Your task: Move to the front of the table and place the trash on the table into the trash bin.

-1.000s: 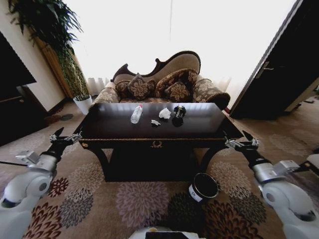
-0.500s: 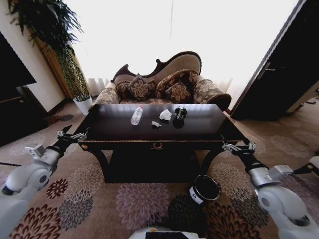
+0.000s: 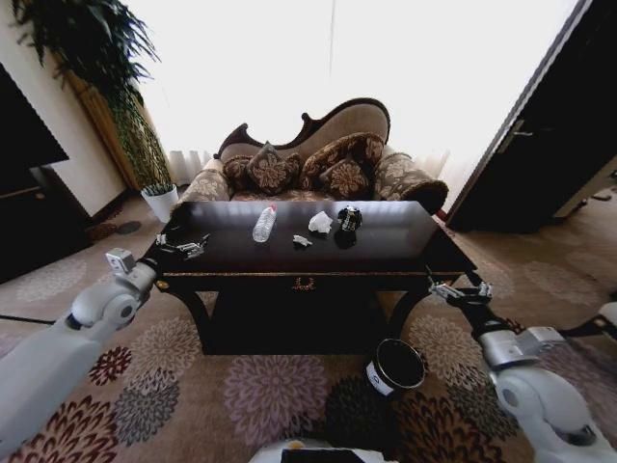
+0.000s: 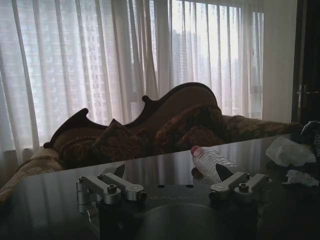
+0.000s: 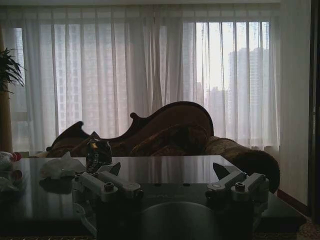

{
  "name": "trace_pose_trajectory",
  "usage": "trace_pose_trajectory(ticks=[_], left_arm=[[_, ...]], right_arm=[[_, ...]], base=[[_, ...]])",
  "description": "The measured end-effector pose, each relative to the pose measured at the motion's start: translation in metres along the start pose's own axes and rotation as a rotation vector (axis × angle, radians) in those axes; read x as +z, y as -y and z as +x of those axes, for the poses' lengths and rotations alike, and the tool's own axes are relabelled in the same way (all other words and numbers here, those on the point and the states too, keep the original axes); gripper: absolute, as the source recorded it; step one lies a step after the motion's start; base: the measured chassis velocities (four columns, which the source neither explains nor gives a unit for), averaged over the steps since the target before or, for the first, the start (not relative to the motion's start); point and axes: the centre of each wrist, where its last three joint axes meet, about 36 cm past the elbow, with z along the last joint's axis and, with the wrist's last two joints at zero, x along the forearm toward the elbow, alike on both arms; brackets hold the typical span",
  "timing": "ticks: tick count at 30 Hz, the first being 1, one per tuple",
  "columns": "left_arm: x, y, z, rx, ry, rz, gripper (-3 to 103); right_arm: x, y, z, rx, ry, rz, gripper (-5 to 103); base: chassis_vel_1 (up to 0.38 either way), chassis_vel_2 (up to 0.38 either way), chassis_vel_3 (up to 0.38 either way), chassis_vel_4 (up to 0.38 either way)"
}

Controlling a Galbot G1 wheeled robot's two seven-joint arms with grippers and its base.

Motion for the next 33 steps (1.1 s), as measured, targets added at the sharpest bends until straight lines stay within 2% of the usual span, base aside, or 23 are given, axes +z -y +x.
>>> trace_pose_trajectory(ticks=[4,12,23,33], left_arm=[[-0.002,0.014,-0.033,0.041,-0.004,0.01,100],[0.001,0.026,-0.075,0.072,-0.02,0.009,100],[-0.003,0.045,-0.117,0.096,-0.01,0.022,100],[0.01,0.077,-0.15,0.136,-0.023,0.051,100]], right_arm=[[0.002,0.006,0.0,0.013,-0.006,0.001,100],[0.008,0.014,0.001,0.024,-0.011,-0.003,100],[0.017,0.02,0.003,0.032,-0.017,-0.011,100],[0.016,0.026,0.003,0.038,-0.013,-0.012,100]], base=[[0.0,0.0,0.0,0.0],[0.0,0.0,0.0,0.0],[0.0,0.0,0.0,0.0],[0.0,0.0,0.0,0.0]])
